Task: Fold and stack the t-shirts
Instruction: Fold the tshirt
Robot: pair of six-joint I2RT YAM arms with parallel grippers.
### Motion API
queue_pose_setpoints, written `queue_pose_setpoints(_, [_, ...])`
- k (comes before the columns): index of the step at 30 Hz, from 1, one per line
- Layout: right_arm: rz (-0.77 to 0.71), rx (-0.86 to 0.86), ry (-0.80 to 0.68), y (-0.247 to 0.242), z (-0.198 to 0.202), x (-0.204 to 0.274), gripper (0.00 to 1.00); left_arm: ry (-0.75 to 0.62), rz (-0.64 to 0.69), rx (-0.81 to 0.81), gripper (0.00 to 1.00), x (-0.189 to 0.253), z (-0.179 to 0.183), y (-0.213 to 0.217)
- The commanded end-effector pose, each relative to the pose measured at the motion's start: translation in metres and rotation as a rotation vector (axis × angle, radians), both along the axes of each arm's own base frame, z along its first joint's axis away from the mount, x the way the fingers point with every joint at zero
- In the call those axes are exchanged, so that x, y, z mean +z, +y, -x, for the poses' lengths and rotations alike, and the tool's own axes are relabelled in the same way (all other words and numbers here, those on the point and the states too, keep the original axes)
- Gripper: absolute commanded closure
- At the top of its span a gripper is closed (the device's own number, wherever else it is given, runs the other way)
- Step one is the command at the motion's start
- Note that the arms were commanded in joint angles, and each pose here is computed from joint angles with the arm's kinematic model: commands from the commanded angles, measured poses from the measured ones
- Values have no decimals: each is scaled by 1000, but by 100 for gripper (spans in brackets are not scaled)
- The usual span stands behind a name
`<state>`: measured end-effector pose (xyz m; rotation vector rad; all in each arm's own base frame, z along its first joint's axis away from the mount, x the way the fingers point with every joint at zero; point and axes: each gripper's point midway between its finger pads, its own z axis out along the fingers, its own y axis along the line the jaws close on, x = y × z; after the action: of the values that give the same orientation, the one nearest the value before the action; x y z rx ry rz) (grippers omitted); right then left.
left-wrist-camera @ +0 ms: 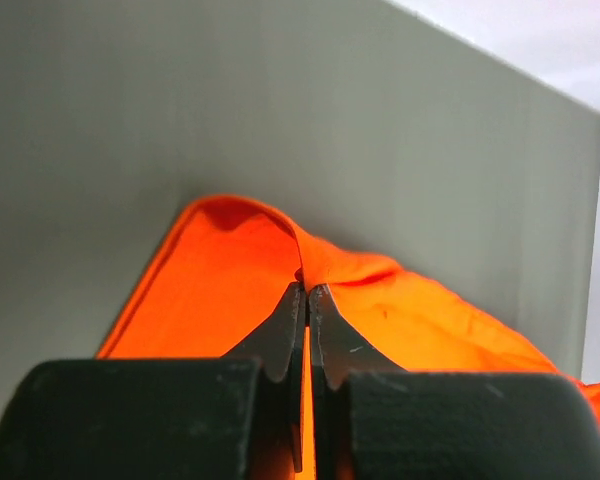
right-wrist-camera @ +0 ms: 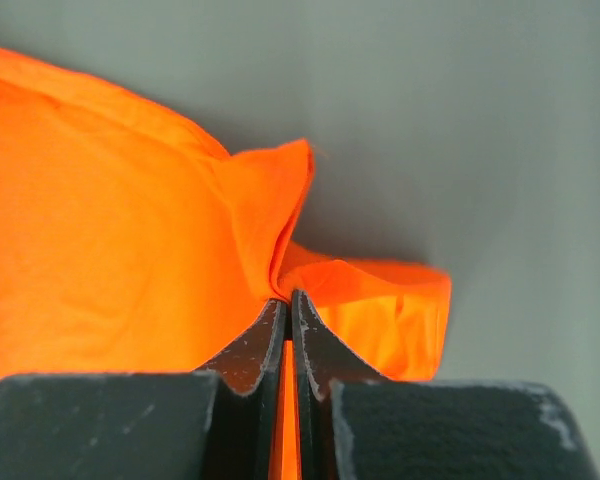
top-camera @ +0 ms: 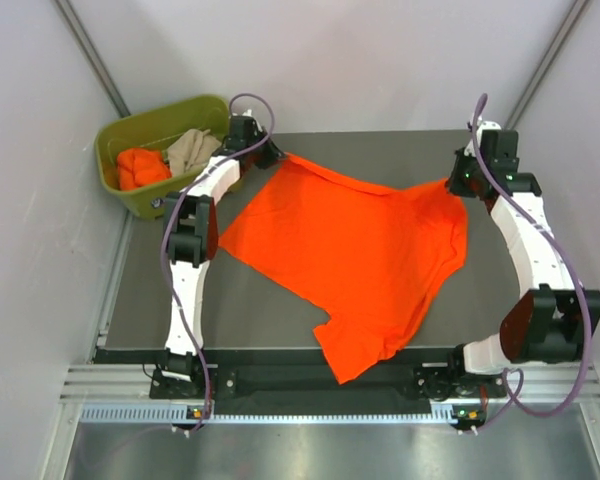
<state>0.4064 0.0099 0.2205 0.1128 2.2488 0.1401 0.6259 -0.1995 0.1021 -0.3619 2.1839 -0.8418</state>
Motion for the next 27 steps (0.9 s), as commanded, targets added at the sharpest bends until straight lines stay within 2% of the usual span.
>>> queue_pose_setpoints(1, [-47, -24, 69, 6, 37, -5, 100, 63, 5, 16, 100, 19, 16, 31])
queue_pose_setpoints(9, [-124, 43, 126, 44, 91, -19, 100, 86, -9, -1, 100, 29, 29, 36])
queue_pose_setpoints(16, [-145, 108, 131, 54, 116, -29, 100, 88, -11, -40, 100, 25, 28, 39])
queue_pose_setpoints(22, [-174, 217, 201, 76, 136, -49, 100, 23, -33, -35, 100, 30, 23, 43])
queue_pose_setpoints(27, [-167, 203, 269, 74, 154, -62, 100, -44, -76, 14, 100, 46, 13, 58])
